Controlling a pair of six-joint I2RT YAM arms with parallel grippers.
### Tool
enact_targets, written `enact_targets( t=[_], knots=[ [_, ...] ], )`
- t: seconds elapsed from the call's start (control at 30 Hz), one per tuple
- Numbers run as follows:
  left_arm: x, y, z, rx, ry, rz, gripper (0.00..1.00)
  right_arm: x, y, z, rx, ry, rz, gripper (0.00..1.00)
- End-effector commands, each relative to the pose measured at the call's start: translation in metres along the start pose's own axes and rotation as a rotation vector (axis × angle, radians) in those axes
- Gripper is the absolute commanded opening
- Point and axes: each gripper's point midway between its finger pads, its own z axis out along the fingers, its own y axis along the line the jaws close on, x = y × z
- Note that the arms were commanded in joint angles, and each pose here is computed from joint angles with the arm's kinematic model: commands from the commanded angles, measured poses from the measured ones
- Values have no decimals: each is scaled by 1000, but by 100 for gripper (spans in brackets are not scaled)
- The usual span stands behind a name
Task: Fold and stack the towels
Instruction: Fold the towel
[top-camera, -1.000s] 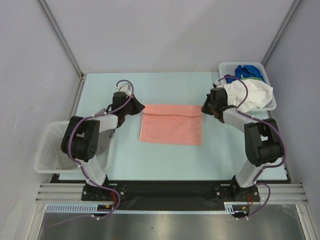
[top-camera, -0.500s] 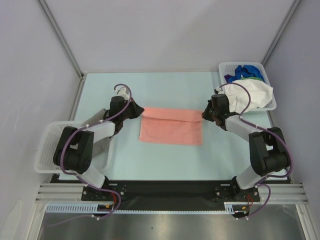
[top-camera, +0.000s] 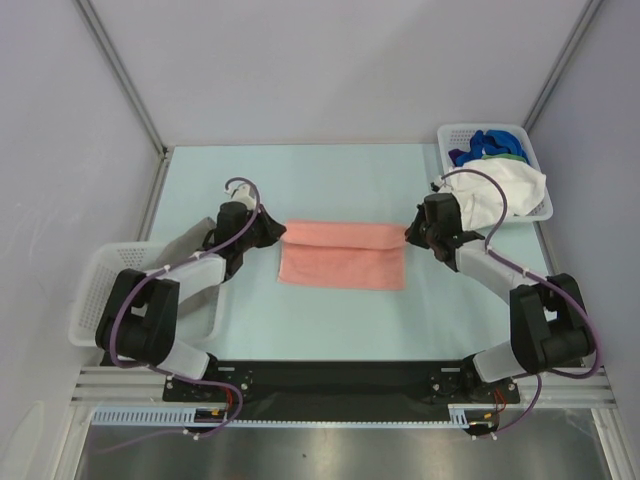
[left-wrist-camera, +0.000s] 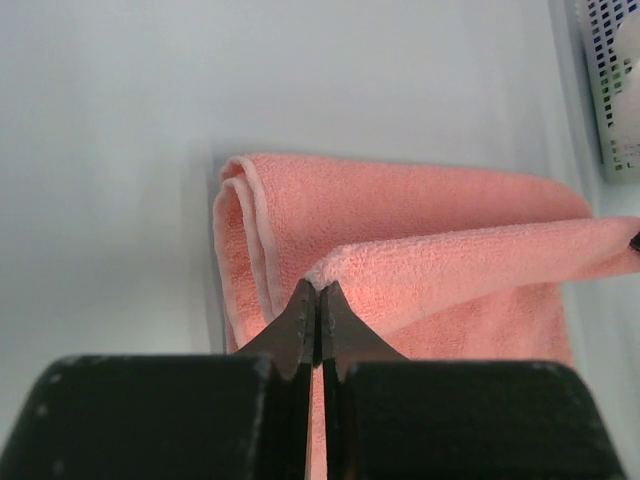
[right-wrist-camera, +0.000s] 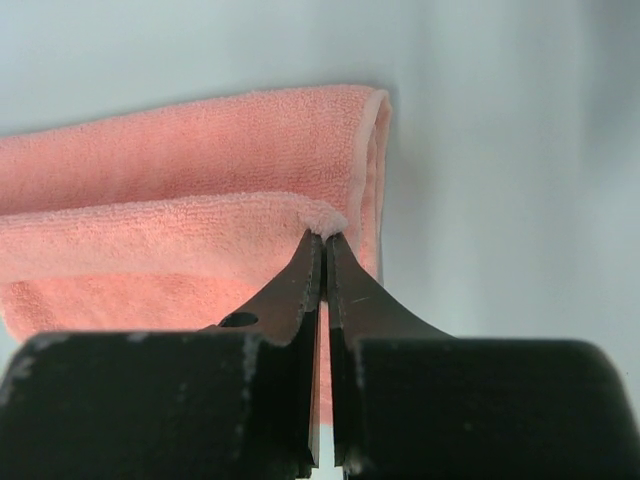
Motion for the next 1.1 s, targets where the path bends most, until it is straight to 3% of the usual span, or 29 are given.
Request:
enact_targets(
  t=[0.0,1.07],
  knots=[
    [-15,-6,-10,2,-59,36,0,-4,-8,-10,34,-31,6,0],
    [22,7,-30,-10,-23,43,0,35,-12,-25,11,11,-1,0]
  ],
)
